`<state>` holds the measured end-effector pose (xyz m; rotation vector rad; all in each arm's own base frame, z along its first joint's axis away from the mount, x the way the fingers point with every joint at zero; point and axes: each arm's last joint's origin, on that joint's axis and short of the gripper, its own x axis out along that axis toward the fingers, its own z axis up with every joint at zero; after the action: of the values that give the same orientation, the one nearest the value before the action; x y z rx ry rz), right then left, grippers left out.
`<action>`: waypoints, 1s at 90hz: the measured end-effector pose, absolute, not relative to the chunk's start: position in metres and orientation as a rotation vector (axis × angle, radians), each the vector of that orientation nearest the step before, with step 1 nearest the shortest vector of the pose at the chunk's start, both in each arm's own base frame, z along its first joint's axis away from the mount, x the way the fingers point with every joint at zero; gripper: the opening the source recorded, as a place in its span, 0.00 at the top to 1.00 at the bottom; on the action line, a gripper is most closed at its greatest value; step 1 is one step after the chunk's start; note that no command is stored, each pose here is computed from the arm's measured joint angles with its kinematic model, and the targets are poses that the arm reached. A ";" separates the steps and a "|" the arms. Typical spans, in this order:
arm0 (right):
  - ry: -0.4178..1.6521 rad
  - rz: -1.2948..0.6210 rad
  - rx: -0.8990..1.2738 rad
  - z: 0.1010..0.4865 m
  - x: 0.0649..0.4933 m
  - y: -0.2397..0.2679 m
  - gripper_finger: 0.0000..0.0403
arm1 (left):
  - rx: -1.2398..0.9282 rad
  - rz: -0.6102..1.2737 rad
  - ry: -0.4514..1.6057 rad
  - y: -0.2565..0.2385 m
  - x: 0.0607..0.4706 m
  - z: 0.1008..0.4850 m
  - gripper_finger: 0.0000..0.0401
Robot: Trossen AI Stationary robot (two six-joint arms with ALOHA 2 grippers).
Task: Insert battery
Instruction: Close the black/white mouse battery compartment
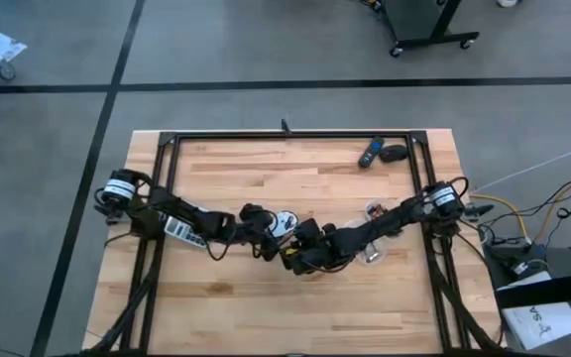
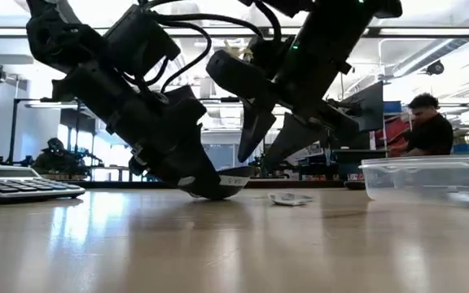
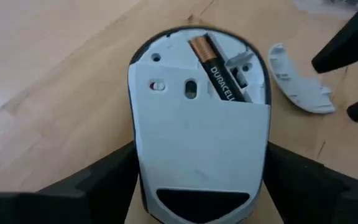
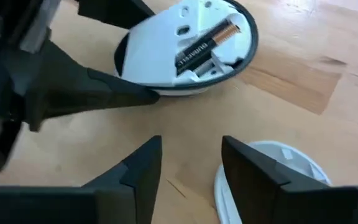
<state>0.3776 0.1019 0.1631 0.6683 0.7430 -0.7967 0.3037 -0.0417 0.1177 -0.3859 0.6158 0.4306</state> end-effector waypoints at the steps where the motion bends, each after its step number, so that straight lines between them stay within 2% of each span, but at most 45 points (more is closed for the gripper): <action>1: 0.747 -0.798 0.665 0.163 0.377 0.102 0.63 | -0.386 0.430 0.616 -0.042 0.304 0.118 0.25; 26: 0.779 -0.838 0.639 0.157 0.374 0.100 0.58 | -0.379 0.433 0.636 -0.041 0.302 0.116 0.25; 40: 0.807 -0.879 0.659 0.141 0.375 0.098 0.55 | -0.391 0.401 0.669 -0.042 0.301 0.115 0.25; 55: 0.802 -0.888 0.676 0.140 0.376 0.096 0.57 | -0.395 0.388 0.671 -0.043 0.302 0.115 0.25; 90: 0.916 -0.786 0.542 0.129 0.379 0.097 0.61 | -0.399 0.381 0.670 -0.043 0.302 0.115 0.25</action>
<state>0.3795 0.0967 0.1289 0.5418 0.9163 -0.7856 0.3017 -0.0432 0.1151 -0.3995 0.6700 0.3810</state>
